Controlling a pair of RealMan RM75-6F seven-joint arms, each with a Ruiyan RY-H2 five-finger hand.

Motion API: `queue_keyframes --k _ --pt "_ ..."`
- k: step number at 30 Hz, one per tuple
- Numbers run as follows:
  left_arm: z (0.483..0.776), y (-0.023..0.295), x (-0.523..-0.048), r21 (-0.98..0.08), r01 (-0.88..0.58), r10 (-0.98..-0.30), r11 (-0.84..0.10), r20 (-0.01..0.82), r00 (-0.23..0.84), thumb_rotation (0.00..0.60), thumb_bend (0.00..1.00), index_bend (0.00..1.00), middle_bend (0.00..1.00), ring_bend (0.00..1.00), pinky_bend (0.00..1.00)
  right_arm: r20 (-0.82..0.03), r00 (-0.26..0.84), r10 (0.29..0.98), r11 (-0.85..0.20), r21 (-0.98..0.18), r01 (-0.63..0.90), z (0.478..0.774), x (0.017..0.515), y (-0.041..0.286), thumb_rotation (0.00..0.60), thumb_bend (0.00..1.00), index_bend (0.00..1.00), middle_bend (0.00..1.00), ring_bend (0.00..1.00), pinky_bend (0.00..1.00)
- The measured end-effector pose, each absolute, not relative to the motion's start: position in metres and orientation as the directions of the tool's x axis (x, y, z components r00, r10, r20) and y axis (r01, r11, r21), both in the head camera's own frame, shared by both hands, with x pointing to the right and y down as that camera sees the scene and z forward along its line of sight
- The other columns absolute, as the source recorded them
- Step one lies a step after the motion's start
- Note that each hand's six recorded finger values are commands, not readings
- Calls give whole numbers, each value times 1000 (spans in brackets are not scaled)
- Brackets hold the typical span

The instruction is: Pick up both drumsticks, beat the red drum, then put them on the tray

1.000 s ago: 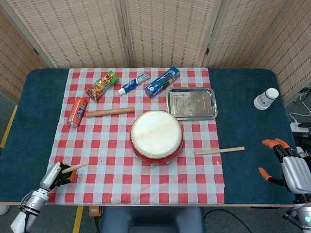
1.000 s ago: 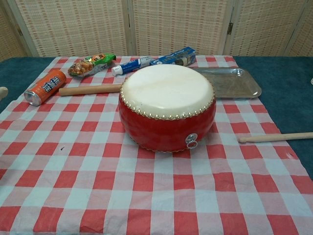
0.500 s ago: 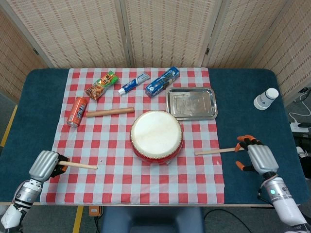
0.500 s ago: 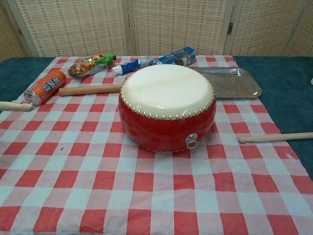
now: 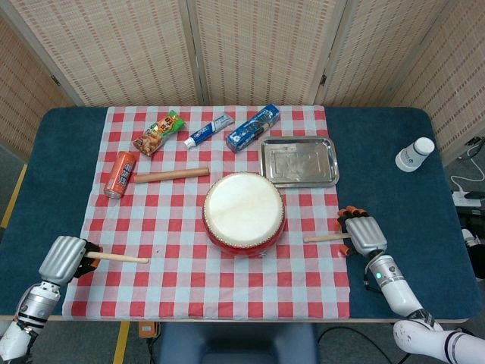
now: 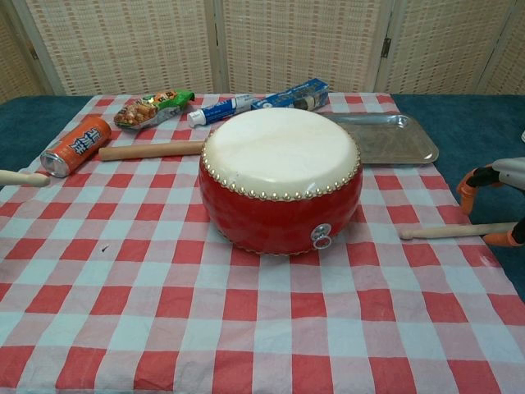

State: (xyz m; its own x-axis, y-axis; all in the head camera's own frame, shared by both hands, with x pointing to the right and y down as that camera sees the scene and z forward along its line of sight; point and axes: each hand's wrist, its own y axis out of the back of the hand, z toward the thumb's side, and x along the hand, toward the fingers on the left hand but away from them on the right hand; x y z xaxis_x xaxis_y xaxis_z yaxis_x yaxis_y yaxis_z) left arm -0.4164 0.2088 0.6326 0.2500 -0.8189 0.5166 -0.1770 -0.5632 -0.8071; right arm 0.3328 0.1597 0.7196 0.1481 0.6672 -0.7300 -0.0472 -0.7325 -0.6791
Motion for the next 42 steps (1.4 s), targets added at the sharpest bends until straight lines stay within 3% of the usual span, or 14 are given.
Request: queue_keyframes --k 7,19,35,42 --pt "633 209 -416 -801 -181 -815 -570 523 250 600 836 1000 1000 1000 1000 -741 180 647 -744 -665 -64 739 317 160 600 209 440 186 50 155" --pt "634 210 -419 -787 -199 -807 -584 536 249 600 836 1000 1000 1000 1000 -711 197 675 -720 -693 -39 727 315 153 600 242 456 186 54 155" --pt "636 213 -424 -777 -210 -802 -594 549 237 600 833 1000 1000 1000 1000 -737 176 652 -738 -671 -74 745 316 155 600 277 556 186 56 156" --pt "633 213 -428 -778 -224 -808 -587 544 227 600 831 1000 1000 1000 1000 -716 187 672 -727 -686 -15 735 315 155 600 333 645 210 89 160"
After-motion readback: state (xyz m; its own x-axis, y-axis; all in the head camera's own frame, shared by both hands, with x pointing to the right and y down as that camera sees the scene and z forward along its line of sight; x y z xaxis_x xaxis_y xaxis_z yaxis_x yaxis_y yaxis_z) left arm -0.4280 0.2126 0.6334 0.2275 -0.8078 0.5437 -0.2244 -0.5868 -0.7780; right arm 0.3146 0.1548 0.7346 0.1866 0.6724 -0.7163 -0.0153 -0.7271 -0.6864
